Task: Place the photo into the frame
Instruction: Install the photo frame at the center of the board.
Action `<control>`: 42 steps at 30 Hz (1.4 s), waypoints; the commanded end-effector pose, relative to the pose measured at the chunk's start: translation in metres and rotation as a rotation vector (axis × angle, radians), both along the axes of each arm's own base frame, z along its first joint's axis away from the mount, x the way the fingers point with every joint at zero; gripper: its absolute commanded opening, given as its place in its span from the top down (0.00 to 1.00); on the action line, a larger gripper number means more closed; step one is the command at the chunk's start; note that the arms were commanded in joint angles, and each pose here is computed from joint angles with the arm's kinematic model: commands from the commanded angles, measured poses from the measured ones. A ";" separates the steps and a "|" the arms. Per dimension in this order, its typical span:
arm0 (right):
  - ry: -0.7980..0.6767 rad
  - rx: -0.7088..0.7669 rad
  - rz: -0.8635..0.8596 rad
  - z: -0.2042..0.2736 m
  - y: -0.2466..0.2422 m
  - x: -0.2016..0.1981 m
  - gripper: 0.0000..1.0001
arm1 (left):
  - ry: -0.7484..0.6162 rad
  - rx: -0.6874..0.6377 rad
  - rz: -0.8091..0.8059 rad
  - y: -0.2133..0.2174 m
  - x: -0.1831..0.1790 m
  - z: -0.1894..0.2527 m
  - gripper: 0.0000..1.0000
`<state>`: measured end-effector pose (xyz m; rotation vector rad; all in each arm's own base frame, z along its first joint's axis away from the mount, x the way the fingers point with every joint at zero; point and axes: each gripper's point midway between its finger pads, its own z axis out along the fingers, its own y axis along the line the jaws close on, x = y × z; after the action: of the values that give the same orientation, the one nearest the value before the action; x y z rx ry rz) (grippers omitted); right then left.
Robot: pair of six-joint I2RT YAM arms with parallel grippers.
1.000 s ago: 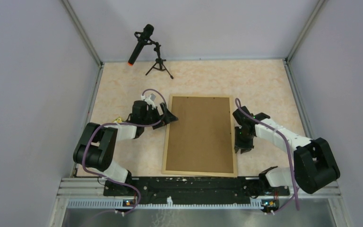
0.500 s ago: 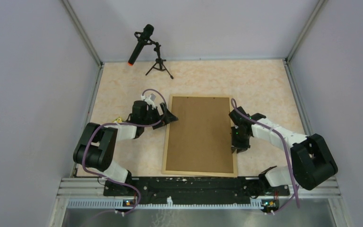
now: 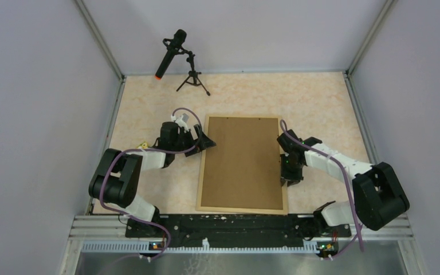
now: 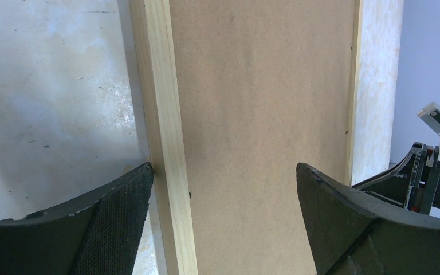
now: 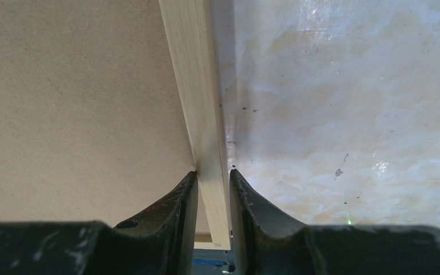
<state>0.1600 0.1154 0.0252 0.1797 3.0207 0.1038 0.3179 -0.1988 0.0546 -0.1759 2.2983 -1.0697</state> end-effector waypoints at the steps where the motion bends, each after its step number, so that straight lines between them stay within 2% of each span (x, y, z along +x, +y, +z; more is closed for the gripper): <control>1: 0.010 -0.026 0.008 0.000 -0.004 -0.008 0.73 | 0.138 0.016 -0.030 0.000 -0.031 -0.025 0.02; 9: -0.039 -0.034 -0.006 0.015 -0.006 0.001 0.73 | 0.138 0.016 -0.028 0.000 -0.031 -0.025 0.02; 35: 0.040 0.040 -0.005 -0.034 0.014 -0.003 0.74 | 0.134 0.016 -0.029 0.000 -0.031 -0.024 0.02; 42: 0.016 -0.103 -0.023 -0.044 0.013 0.015 0.73 | 0.133 0.015 -0.029 0.000 -0.031 -0.024 0.02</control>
<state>0.1598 0.1193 0.0152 0.1913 3.0798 0.0522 0.3177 -0.1987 0.0545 -0.1759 2.2983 -1.0697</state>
